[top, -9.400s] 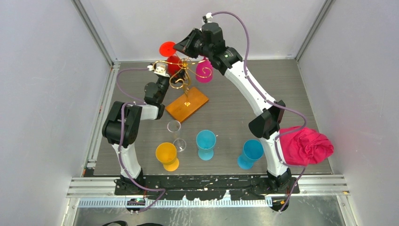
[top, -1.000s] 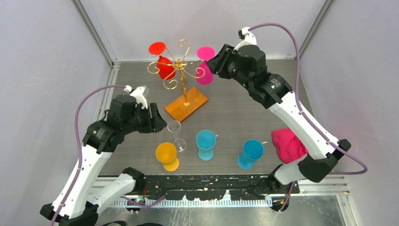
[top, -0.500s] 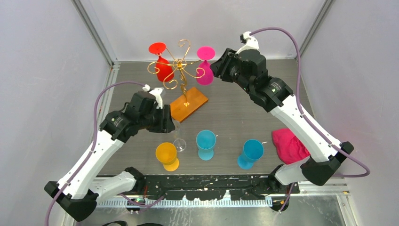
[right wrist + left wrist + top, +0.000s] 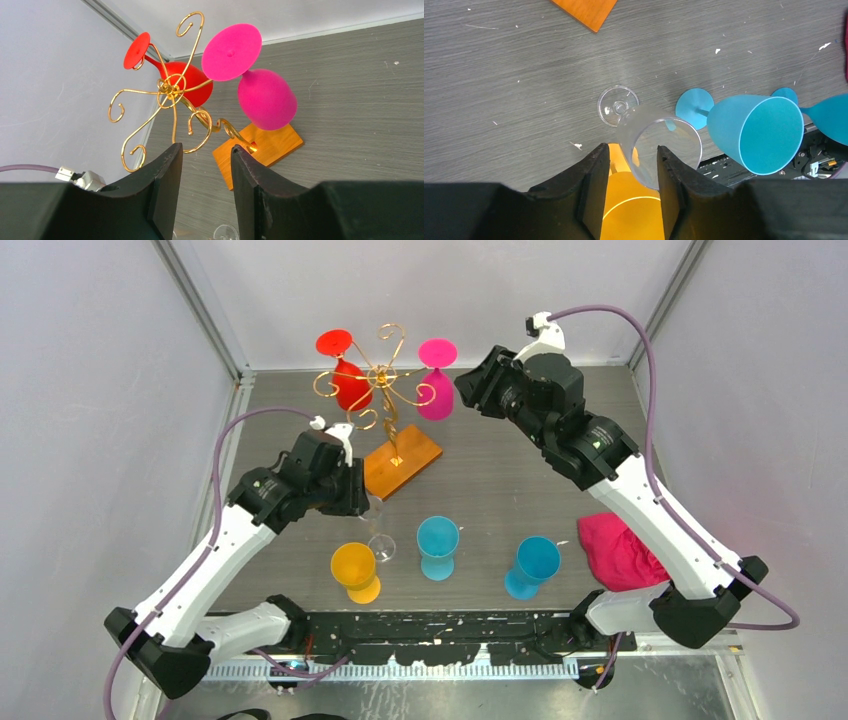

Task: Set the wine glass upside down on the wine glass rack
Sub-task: Pick up the wine glass at the center of the board.

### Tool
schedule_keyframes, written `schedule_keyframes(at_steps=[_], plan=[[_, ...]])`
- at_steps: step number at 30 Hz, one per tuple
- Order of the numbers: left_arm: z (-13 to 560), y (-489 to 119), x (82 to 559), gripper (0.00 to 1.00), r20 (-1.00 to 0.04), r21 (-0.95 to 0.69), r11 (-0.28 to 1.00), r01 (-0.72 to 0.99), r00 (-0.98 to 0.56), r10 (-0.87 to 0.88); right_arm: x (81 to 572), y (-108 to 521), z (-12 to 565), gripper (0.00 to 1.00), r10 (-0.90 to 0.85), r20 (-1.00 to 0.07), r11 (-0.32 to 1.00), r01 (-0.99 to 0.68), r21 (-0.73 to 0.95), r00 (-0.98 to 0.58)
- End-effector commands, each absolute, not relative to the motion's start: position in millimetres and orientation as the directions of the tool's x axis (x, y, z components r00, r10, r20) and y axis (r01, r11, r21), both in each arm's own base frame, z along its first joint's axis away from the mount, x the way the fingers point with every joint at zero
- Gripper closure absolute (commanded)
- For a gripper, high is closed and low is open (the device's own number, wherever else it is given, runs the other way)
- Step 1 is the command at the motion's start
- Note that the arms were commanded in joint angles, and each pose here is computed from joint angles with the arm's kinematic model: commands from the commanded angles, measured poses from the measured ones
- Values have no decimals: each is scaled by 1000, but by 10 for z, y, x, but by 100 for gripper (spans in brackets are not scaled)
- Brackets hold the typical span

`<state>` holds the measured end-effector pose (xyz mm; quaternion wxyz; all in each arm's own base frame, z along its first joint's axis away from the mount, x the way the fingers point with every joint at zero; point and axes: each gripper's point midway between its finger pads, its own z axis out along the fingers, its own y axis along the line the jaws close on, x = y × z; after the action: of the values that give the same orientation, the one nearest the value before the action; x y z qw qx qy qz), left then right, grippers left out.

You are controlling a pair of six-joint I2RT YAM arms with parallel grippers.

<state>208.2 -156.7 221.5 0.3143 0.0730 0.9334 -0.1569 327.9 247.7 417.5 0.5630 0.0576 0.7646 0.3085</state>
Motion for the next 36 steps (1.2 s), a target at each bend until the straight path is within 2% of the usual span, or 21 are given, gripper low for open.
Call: schedule_keyframes(at_steps=[1, 16, 20, 36], plan=[[2244, -1592, 2162, 61, -638, -231, 940, 253, -768, 50, 3238, 2408, 4388, 53, 472, -830, 787, -281, 549, -298], [2029, -1631, 2166, 86, -597, -224, 941, 252, -799, 72, 3194, 2298, 4338, 52, 479, -832, 797, -258, 546, -280], [2024, -1635, 2170, 99, -599, -226, 941, 252, -798, 70, 3175, 2267, 4350, 52, 485, -831, 796, -257, 549, -272], [2336, -1357, 2124, 99, -698, -204, 962, 181, -716, -14, 3168, 2273, 4343, 52, 491, -827, 791, -258, 555, -274]])
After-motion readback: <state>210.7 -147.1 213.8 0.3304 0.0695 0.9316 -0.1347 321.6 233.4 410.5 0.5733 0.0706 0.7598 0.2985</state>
